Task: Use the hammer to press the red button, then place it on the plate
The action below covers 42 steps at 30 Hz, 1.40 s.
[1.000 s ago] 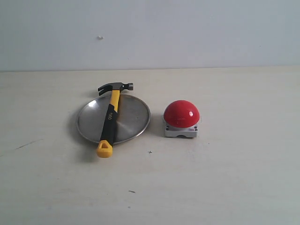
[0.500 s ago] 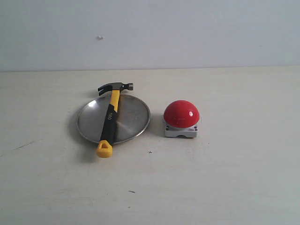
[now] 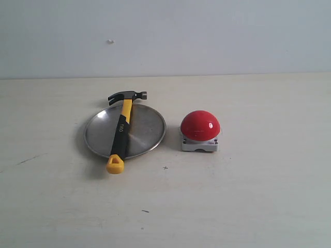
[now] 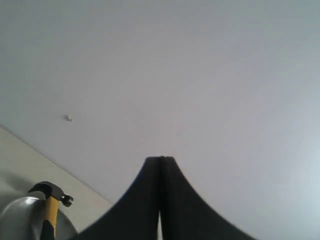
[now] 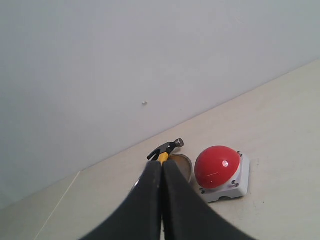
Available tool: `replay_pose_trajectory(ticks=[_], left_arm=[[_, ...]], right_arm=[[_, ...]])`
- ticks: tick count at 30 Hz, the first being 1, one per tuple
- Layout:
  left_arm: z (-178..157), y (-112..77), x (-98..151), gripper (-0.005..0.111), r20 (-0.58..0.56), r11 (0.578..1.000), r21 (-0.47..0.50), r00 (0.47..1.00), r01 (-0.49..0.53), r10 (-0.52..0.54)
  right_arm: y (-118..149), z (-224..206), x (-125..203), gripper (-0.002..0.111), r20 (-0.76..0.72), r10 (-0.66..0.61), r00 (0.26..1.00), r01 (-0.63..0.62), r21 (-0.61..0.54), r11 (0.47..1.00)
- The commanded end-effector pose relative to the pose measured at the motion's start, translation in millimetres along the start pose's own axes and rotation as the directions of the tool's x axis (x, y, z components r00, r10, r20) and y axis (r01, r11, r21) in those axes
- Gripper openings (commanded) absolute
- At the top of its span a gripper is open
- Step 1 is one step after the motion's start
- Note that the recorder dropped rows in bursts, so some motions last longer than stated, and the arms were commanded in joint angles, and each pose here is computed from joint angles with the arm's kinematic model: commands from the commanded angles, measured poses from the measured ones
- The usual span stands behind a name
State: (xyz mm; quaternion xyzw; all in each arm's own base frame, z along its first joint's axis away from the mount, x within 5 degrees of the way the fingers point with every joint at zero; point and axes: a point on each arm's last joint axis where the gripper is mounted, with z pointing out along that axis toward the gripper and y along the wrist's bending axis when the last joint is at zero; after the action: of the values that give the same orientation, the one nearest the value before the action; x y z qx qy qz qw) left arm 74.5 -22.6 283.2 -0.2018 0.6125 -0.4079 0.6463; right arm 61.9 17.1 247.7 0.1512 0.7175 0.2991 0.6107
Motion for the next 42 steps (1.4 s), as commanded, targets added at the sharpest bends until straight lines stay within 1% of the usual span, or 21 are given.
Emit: replay_pose_trajectory(ticks=[1,3,4,5,6,7,8,9,10,11,12,13,14,15,16,36,37,38,39,40,42], left_arm=[[1.7,9.2,-3.2,0.000,0.029,0.980,-0.084,0.983,-0.181,0.184],[2.2,12.8,-2.6,0.000,0.035,0.939,-0.094,0.942,-0.331,0.335],[1.7,17.7,-1.4,0.000,0.045,0.917,-0.112,0.920,-0.382,0.389],[0.7,23.3,-0.2,0.000,0.061,0.913,-0.136,0.916,-0.385,0.396],[-1.6,33.2,3.8,0.000,0.049,0.874,-0.179,0.883,-0.452,0.467],[-3.9,40.6,5.9,0.000,0.046,0.861,-0.220,0.877,-0.459,0.479],[-7.1,49.0,10.2,0.000,0.012,0.817,-0.257,0.844,-0.516,0.537],[-9.8,54.5,14.1,0.000,-0.029,0.760,-0.272,0.794,-0.591,0.607],[-15.3,64.0,23.7,0.000,-0.094,0.651,-0.262,0.690,-0.712,0.717],[-16.9,63.8,24.8,0.000,-0.106,0.591,-0.249,0.628,-0.767,0.771],[-19.5,62.8,24.8,0.000,-0.128,0.487,-0.237,0.524,-0.840,0.842],[-21.5,65.6,25.6,0.000,-0.162,0.465,-0.247,0.510,-0.850,0.845],[-24.7,70.5,26.8,0.000,-0.214,0.460,-0.271,0.519,-0.846,0.828],[-25.9,71.7,27.1,0.000,-0.222,0.469,-0.281,0.532,-0.838,0.817],[-26.9,71.7,27.0,0.000,-0.205,0.512,-0.297,0.577,-0.806,0.790],[-26.9,71.9,27.0,0.000,-0.207,0.512,-0.298,0.578,-0.806,0.789],[-26.9,71.9,27.0,0.000,-0.207,0.512,-0.298,0.578,-0.806,0.789],[-26.9,71.9,27.0,0.000,-0.207,0.512,-0.298,0.578,-0.806,0.789],[-26.9,71.9,27.0,0.000,-0.207,0.512,-0.298,0.578,-0.806,0.789],[-26.9,71.9,27.0,0.000,-0.207,0.512,-0.298,0.578,-0.806,0.789],[-26.9,71.9,27.1,0.000,-0.208,0.510,-0.297,0.576,-0.807,0.790]], right_arm=[[-0.9,0.0,1.2,0.000,-0.001,-0.007,1.000,0.007,0.000,1.000],[-0.9,0.0,1.2,0.000,-0.001,-0.007,1.000,0.007,0.000,1.000],[-0.9,0.0,1.2,0.000,-0.001,-0.007,1.000,0.007,0.000,1.000],[-0.9,0.0,1.2,0.000,-0.001,-0.007,1.000,0.007,0.000,1.000],[-0.9,0.0,1.2,0.000,-0.001,-0.007,1.000,0.007,0.000,1.000],[-0.9,0.0,1.2,0.000,-0.001,-0.007,1.000,0.007,0.000,1.000],[-0.9,0.0,1.2,0.000,-0.001,-0.007,1.000,0.007,0.000,1.000],[-0.9,0.0,1.2,0.000,-0.001,-0.007,1.000,0.007,0.000,1.000],[-0.9,0.0,1.2,0.000,-0.001,-0.007,1.000,0.007,0.000,1.000],[-0.9,0.0,1.2,0.000,-0.001,-0.007,1.000,0.007,0.000,1.000],[-0.9,0.0,1.2,0.000,-0.001,-0.007,1.000,0.007,0.000,1.000],[-0.9,0.0,1.2,0.000,-0.001,-0.007,1.000,0.007,0.000,1.000],[-0.9,0.0,1.2,0.000,-0.001,-0.007,1.000,0.007,0.000,1.000],[-0.9,0.0,1.2,0.000,-0.001,-0.007,1.000,0.007,0.000,1.000],[-0.9,0.0,1.2,0.000,-0.001,-0.007,1.000,0.007,0.000,1.000],[-0.9,0.0,1.2,0.000,-0.001,-0.007,1.000,0.007,0.000,1.000],[-1.6,0.0,0.4,0.000,0.007,-0.111,0.994,0.111,0.009,0.994],[-1.8,-1.2,-0.5,0.000,0.019,-0.163,0.986,0.163,0.012,0.987],[-2.6,-6.6,-3.7,0.000,0.071,-0.299,0.952,0.296,0.043,0.954],[-6.1,-9.7,-4.8,0.000,0.117,-0.414,0.903,0.403,0.102,0.909],[-14.7,-12.1,-1.6,0.000,0.183,-0.488,0.853,0.457,0.190,0.869]])
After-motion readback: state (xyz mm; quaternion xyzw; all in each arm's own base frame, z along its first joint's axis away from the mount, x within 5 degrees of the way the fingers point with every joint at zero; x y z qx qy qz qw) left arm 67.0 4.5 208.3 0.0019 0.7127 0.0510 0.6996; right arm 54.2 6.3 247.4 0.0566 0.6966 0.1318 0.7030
